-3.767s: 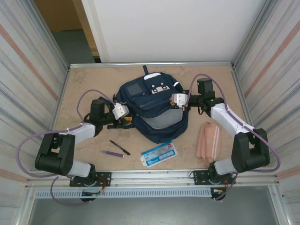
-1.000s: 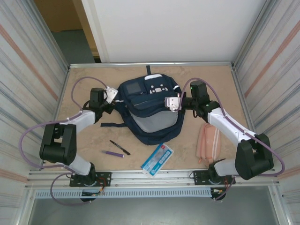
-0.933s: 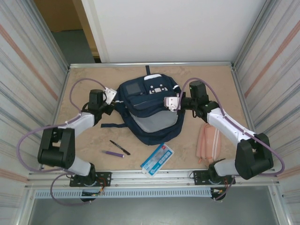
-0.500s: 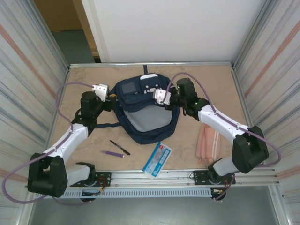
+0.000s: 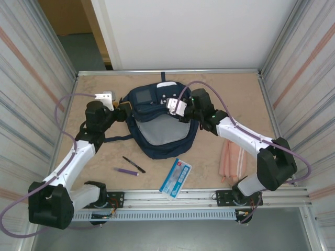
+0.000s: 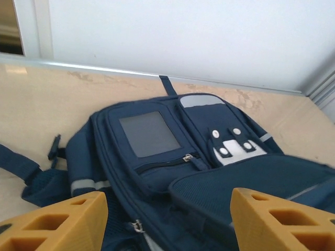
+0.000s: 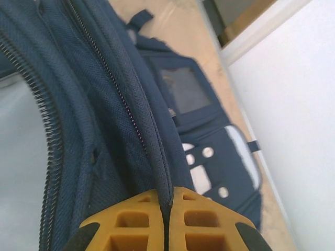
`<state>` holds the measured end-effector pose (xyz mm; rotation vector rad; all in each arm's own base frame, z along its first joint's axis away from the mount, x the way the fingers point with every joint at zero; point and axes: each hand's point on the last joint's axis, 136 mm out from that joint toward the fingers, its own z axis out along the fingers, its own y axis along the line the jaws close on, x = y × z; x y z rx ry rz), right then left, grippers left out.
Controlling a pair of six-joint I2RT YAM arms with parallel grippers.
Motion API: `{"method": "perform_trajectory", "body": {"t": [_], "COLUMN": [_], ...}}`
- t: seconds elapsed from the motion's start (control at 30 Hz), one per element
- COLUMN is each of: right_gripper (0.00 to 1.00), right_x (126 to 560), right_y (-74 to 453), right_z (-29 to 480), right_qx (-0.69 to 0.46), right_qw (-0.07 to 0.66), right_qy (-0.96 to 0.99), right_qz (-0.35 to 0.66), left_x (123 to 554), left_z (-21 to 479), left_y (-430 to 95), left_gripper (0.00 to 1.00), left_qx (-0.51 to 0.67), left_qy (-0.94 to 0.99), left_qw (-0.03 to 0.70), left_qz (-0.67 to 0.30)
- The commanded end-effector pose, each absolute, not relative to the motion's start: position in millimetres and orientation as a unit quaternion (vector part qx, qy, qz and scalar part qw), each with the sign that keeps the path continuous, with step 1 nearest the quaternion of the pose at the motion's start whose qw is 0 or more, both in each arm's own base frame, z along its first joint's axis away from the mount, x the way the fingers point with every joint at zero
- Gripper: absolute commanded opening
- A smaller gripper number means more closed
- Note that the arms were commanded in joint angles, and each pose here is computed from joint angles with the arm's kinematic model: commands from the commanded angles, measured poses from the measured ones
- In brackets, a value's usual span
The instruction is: Pack the student bag
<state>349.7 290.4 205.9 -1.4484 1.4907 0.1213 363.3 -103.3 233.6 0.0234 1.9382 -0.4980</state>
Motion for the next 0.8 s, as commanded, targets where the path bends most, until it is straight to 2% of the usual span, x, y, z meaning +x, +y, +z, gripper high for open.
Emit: {"method": "perform_trajectory", "body": {"t": [0.0,0.03,0.13,0.33,0.43,0.57,0.77], "right_gripper": [0.00,0.00,0.23,0.51,0.52,0.55,0.56], "right_x": [341,342,347,353,347,328,291], "right_y": [288,285,270,225,194,132,70], "right_z": [187,178,161,167,178,159,105], "right_qx": [-0.613,-0.605,-0.550,-0.357,-0.196,0.028,0.198], "right_qw": [0.484,0.477,0.471,0.479,0.460,0.360,0.199], "right_qy": [0.622,0.635,0.688,0.800,0.864,0.930,0.958], "right_qz": [0.057,0.052,0.044,0.047,0.067,0.069,0.061], "left_x": [357,355,352,338,329,318,320], "left_z": [238,233,220,206,206,207,190], "left_y": [-118,-120,-131,-163,-181,-209,-224], "left_gripper": [0.64,0.64,0.63,0.62,0.61,0.61,0.60], "left_qx": [-0.022,-0.028,-0.042,0.014,0.052,0.125,0.135], "left_qy": [0.828,0.836,0.846,0.864,0.866,0.865,0.874], "left_qw": [0.490,0.472,0.429,0.389,0.388,0.395,0.385], "left_qz": [-0.272,-0.280,-0.314,-0.320,-0.312,-0.284,-0.262]}}
